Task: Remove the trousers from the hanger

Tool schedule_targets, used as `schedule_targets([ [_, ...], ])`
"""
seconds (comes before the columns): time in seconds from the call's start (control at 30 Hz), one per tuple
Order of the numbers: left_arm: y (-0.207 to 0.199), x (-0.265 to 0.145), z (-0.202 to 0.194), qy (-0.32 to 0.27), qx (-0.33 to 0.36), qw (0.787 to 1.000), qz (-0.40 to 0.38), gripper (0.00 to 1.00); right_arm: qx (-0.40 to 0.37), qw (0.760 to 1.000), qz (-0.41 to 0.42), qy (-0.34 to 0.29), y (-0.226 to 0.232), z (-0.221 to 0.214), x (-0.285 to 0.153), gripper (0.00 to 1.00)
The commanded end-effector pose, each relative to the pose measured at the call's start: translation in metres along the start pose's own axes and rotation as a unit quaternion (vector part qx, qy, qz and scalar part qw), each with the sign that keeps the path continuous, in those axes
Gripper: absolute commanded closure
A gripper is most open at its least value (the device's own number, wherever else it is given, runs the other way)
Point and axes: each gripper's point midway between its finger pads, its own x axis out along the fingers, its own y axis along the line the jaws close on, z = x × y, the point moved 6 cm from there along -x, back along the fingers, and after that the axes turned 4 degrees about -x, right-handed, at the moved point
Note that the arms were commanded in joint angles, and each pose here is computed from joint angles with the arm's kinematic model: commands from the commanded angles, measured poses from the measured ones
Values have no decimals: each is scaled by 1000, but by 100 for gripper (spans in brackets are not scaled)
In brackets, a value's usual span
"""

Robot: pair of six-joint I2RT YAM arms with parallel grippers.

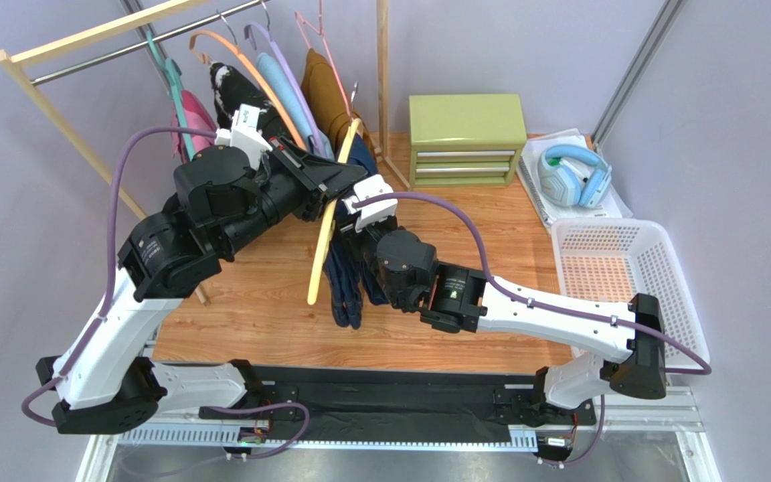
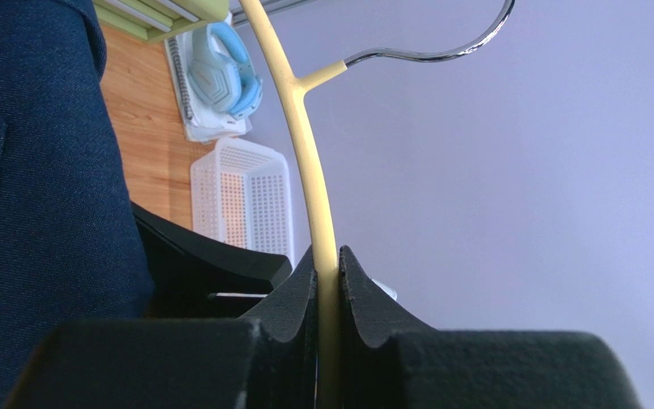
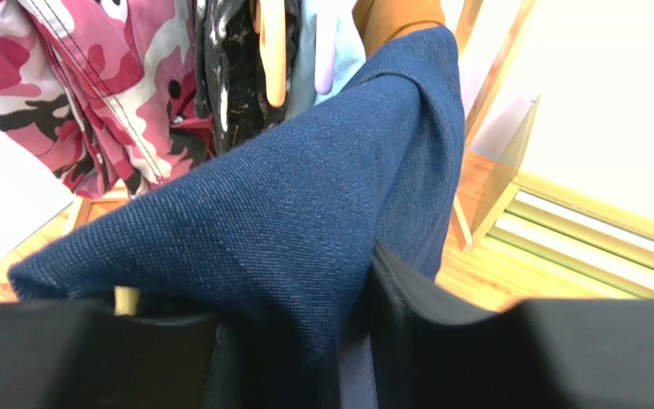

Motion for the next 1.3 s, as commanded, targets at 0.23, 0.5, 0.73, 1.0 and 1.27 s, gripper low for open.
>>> schedule_targets([
  [0.23, -33, -31, 12, -12, -35, 996, -87, 100, 65, 996, -29, -56, -14, 31, 2, 99],
  [0.5, -25, -26, 15, -33, -31, 997, -70, 100, 128, 988, -38, -82, -27, 53, -10, 100],
  [0.73, -16, -22, 15, -42, -32, 997, -52, 100, 173, 977, -44, -116, -41, 90, -20, 100],
  [1.0, -3, -14, 13, -46, -23, 998, -24, 100, 209, 965, -56, -149, -61, 124, -34, 100],
  [1.27, 6, -13, 17, -66, -15, 998, -10, 100, 227, 955, -94, -164, -97, 139, -54, 100],
])
